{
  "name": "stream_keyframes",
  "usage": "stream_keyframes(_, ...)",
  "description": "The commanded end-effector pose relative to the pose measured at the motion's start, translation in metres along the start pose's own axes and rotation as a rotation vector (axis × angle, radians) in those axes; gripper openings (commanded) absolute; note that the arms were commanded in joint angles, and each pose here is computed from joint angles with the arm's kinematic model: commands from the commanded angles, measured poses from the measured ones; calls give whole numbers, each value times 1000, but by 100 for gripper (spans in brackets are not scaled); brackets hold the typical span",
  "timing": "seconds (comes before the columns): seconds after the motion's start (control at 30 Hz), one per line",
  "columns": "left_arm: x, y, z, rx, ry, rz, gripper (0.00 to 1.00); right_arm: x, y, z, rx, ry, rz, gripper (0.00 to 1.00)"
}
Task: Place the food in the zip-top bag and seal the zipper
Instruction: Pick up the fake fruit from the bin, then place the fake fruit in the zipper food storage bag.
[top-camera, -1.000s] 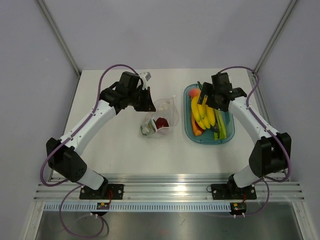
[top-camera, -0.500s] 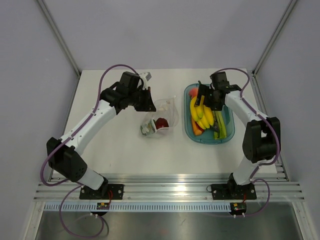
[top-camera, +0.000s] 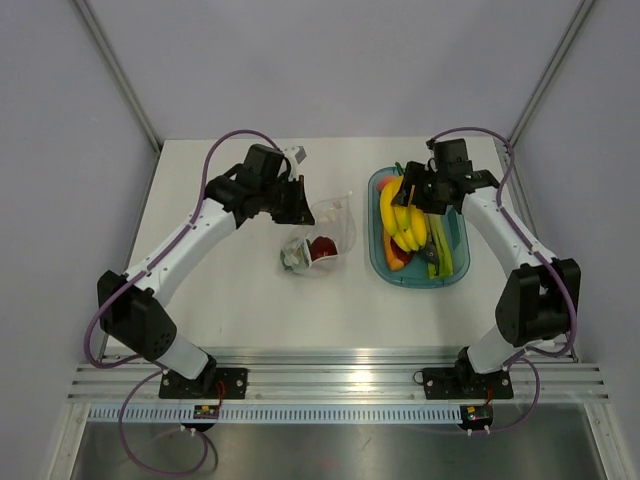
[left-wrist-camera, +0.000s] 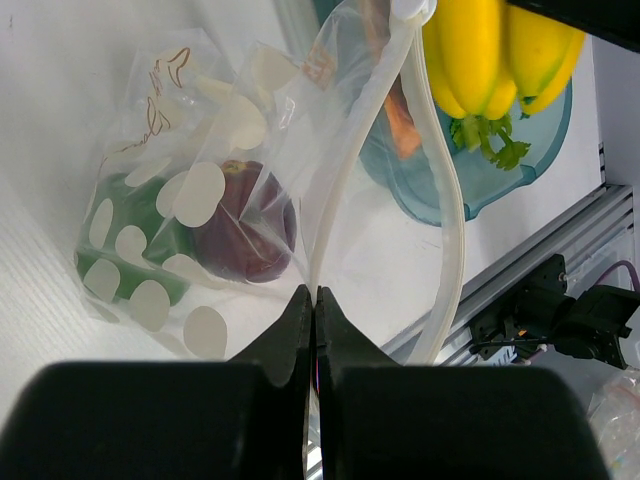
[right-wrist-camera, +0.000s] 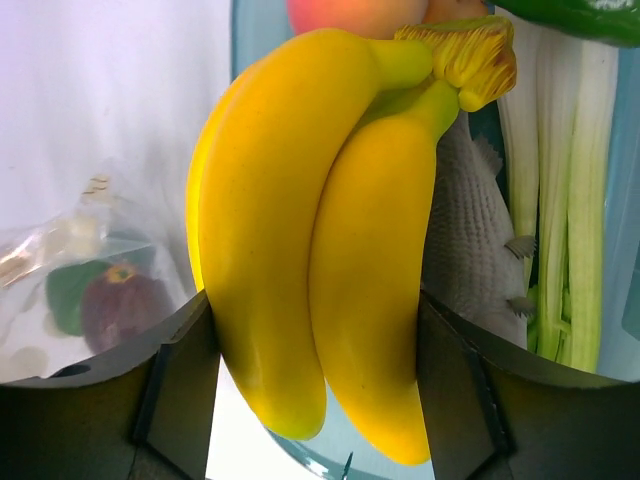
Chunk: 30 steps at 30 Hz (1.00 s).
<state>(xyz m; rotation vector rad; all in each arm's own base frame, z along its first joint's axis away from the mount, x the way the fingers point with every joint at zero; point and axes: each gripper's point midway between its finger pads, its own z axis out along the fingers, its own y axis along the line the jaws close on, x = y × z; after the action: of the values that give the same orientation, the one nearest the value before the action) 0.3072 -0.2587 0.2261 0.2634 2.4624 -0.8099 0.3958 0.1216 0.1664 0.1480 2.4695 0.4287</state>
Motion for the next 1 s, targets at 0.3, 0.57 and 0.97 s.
stream_keyframes(0.3,-22,-13,1,36,-47,40,0,-14,61,-109,-281,-123,-23,13)
stream_keyframes(0.57,-24,-12,0,31,-51,53,0,-5,126,-187,-664,-103,-98,9)
stream_keyframes(0.97,-35,-12,1,29,-69,141,0,45,165,-237,-1108,111,-65,11)
